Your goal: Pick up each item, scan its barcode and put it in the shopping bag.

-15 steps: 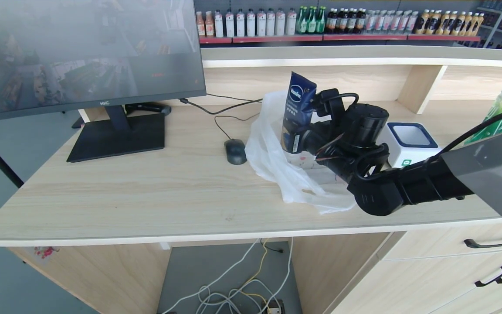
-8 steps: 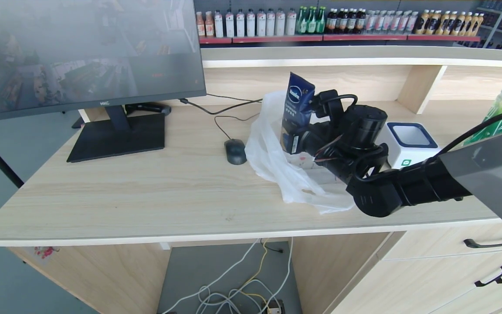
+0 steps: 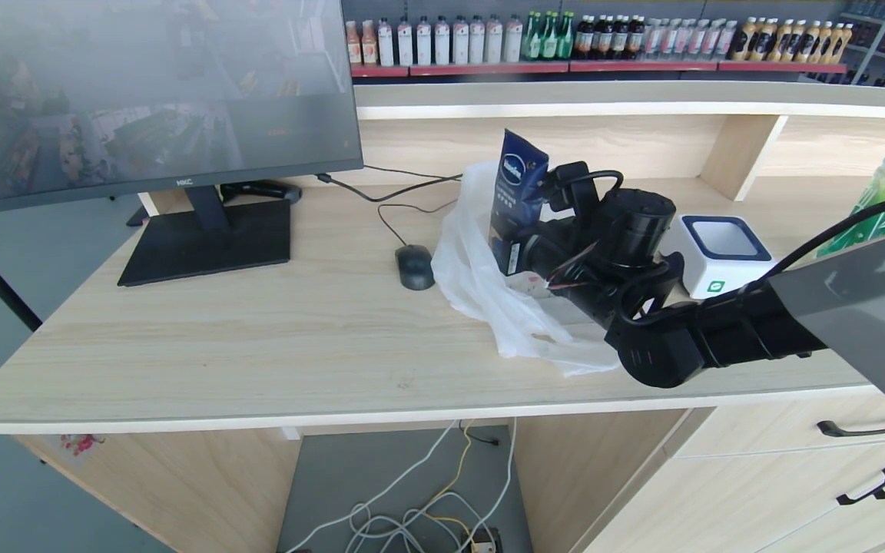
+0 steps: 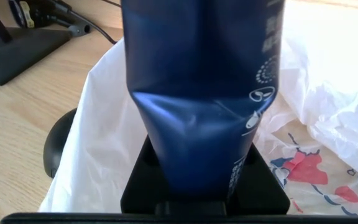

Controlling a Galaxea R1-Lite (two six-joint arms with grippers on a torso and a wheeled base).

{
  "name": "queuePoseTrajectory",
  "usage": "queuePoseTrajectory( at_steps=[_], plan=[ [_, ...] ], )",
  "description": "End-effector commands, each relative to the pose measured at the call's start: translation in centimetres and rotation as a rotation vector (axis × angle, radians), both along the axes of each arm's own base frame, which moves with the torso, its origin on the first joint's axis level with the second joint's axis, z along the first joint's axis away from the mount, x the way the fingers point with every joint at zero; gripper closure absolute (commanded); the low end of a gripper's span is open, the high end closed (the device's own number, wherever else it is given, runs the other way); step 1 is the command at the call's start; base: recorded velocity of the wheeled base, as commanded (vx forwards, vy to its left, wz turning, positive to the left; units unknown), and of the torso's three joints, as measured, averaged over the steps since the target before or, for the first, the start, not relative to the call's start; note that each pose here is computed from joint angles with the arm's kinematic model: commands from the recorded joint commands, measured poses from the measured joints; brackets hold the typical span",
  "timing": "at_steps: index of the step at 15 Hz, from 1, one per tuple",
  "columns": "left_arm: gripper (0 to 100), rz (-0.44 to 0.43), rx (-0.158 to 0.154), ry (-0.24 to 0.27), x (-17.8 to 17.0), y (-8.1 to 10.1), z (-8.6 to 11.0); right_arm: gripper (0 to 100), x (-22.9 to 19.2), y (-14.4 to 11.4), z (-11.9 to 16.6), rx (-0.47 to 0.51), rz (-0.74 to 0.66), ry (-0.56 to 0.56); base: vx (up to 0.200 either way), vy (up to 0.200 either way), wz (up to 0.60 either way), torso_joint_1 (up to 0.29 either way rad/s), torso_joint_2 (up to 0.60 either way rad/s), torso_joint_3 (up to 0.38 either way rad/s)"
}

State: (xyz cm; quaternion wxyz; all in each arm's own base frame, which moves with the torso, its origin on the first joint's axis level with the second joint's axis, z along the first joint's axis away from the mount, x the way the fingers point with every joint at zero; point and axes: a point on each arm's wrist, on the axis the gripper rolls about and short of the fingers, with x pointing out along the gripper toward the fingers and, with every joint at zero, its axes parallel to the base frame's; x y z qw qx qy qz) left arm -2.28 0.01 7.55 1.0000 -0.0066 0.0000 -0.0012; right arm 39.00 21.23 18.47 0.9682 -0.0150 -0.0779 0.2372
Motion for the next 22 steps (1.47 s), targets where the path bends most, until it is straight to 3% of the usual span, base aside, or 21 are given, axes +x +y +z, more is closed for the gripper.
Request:
queuePoseTrajectory(
  at_steps=[1,3,4,22],
  plan=[
    [0,0.002,-0.001,0.002,0.0,0.0,0.0,100,0.1,0.1,-0.3,-0.004,0.001,0.007,0.000,0.000,0.00,0.000,0.00,0.000],
    [0,0.001,-0.001,0.002,0.0,0.0,0.0,100,0.1,0.1,-0.3,-0.003,0.001,0.005,0.000,0.000,0.00,0.000,0.00,0.000],
    [0,0.001,-0.001,0.002,0.0,0.0,0.0,0,0.0,0.1,-0.2,0.003,-0.002,-0.004,0.000,0.000,0.00,0.000,0.00,0.000],
    [0,0.001,-0.001,0.002,0.0,0.0,0.0,0,-0.4,-0.2,1.2,0.044,-0.017,-0.067,0.000,0.000,0.00,0.000,0.00,0.000]
  ],
)
